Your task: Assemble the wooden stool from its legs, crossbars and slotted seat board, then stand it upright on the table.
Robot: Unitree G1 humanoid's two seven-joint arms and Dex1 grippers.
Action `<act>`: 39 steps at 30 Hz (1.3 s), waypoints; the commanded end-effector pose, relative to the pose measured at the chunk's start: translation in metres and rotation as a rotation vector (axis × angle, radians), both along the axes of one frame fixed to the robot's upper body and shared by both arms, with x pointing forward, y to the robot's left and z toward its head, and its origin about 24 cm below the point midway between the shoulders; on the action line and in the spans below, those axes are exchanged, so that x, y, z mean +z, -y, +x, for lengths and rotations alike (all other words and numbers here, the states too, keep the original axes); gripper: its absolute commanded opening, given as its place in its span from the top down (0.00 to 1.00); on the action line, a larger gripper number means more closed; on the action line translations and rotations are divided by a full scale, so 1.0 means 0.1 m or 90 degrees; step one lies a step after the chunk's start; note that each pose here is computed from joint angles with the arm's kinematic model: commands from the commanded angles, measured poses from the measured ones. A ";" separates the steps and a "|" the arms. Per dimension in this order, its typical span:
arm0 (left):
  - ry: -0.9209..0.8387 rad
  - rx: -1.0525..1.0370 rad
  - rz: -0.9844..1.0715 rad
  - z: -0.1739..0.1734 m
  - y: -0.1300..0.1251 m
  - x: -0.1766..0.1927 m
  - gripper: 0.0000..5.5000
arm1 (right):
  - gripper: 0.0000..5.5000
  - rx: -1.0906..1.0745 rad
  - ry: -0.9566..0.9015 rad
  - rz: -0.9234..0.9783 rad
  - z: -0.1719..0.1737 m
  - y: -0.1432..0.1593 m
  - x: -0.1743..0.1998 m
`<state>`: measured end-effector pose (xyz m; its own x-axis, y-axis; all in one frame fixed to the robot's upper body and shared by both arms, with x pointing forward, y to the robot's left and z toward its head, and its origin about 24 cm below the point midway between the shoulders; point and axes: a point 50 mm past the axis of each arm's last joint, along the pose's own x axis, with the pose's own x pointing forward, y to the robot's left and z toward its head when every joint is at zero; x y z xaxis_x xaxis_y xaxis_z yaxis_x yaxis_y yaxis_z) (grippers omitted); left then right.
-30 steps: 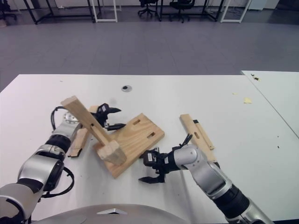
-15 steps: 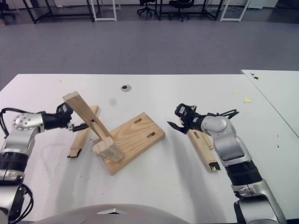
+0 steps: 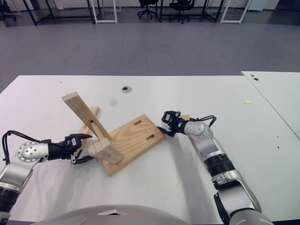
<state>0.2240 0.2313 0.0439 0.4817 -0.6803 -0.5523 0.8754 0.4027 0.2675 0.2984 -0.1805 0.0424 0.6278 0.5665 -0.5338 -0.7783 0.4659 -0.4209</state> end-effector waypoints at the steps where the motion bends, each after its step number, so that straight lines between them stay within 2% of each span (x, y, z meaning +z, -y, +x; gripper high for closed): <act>1: 0.017 0.059 -0.096 0.12 0.08 -0.07 0.21 | 0.26 0.064 -0.048 -0.002 -0.16 -0.07 -0.04; 7: 0.007 0.004 -0.148 0.44 0.26 -0.01 0.21 | 0.26 0.146 -0.134 -0.021 -0.61 0.03 0.08; 12: 0.013 -0.057 -0.121 0.74 0.41 0.05 0.21 | 0.26 0.169 -0.174 -0.032 -0.93 0.15 0.41; 15: 0.029 -0.062 -0.111 0.85 0.41 0.10 0.21 | 0.26 0.120 -0.133 -0.047 -0.84 0.31 0.64; 18: 0.050 -0.047 -0.114 0.86 0.26 0.20 0.21 | 0.26 0.070 -0.067 -0.053 -0.61 0.41 0.77; 23: 0.040 -0.070 -0.080 0.56 -0.02 0.31 0.21 | 0.26 0.061 -0.009 -0.076 -0.22 0.21 0.52; 27: -0.064 -0.178 -0.064 0.15 0.09 0.35 0.21 | 0.26 0.054 0.011 -0.100 0.06 0.12 0.33; 30: -0.124 -0.215 -0.004 0.02 0.15 0.20 0.21 | 0.26 0.093 -0.010 -0.119 0.11 0.08 0.22; 35: -0.071 -0.137 -0.040 0.28 0.32 0.00 0.21 | 0.26 0.167 -0.083 -0.098 0.01 0.01 0.11; 39: -0.038 -0.093 -0.092 0.48 0.44 -0.02 0.21 | 0.26 0.183 -0.106 -0.068 -0.15 0.02 0.09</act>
<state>0.2591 0.1923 0.0364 0.2901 -0.8075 -0.5136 0.9564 0.2641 0.1249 0.2977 -0.1825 0.0600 0.4046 0.6265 -0.6662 -0.9086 0.1926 -0.3707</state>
